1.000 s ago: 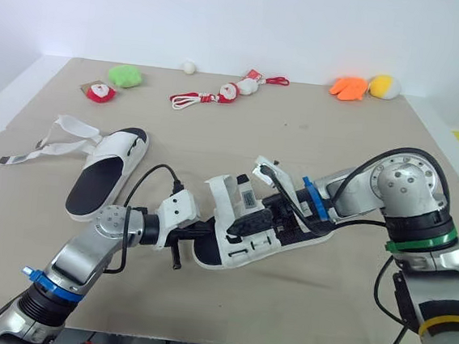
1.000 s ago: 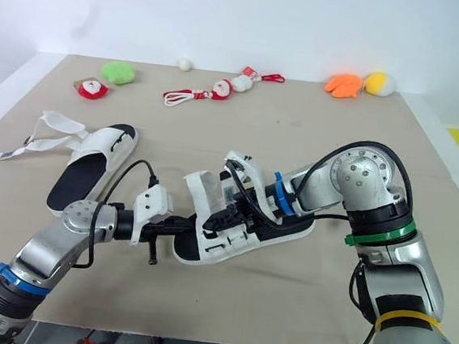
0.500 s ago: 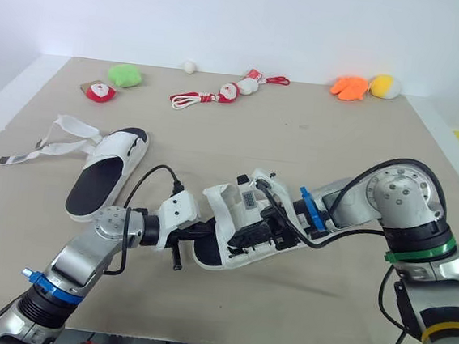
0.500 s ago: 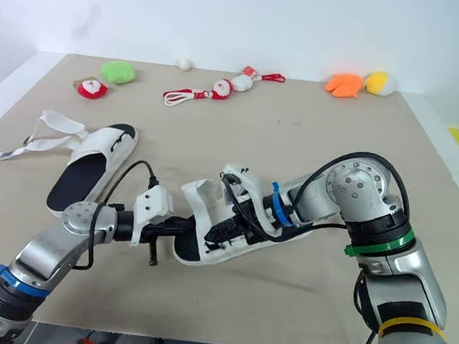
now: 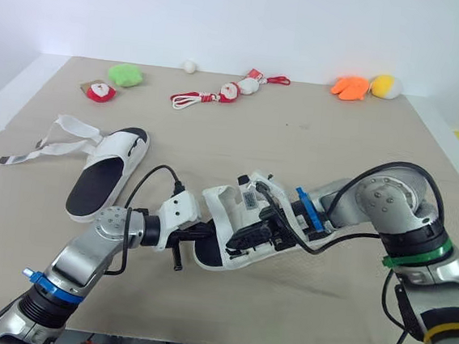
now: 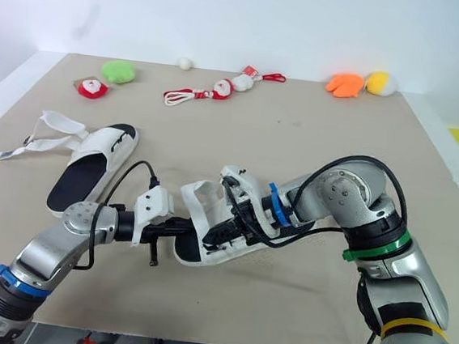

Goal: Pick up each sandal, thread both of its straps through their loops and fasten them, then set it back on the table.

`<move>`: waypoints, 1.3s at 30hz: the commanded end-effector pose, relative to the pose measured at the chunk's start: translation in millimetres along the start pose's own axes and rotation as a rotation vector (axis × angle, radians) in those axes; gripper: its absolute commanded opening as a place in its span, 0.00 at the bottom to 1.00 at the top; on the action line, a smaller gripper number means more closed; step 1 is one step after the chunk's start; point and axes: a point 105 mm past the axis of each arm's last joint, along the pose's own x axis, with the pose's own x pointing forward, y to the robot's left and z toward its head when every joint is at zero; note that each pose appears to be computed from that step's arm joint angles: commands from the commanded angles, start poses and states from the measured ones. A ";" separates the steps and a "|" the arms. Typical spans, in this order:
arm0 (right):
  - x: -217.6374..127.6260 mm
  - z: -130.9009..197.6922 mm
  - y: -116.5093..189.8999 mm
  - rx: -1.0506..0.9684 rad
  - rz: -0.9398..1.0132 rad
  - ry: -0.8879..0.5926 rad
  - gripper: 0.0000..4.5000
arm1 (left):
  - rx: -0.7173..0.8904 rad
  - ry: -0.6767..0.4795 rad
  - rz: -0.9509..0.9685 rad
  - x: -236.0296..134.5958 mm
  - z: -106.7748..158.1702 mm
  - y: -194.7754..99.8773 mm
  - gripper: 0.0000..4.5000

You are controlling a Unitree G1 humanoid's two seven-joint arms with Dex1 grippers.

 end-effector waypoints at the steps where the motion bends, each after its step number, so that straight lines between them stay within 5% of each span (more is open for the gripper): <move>1: -6.1 5.7 10.4 -0.021 0.069 0.002 0.02 | -0.092 0.119 -0.042 5.9 -35.5 -14.9 0.00; 16: -11.4 25.1 -2.3 -0.064 0.093 -0.024 0.02 | -0.089 0.124 -0.043 6.6 -35.5 -14.6 0.00; 39: -4.4 -6.9 -17.4 -0.150 0.037 0.103 0.02 | -0.084 0.127 -0.041 5.8 -34.3 -12.4 0.00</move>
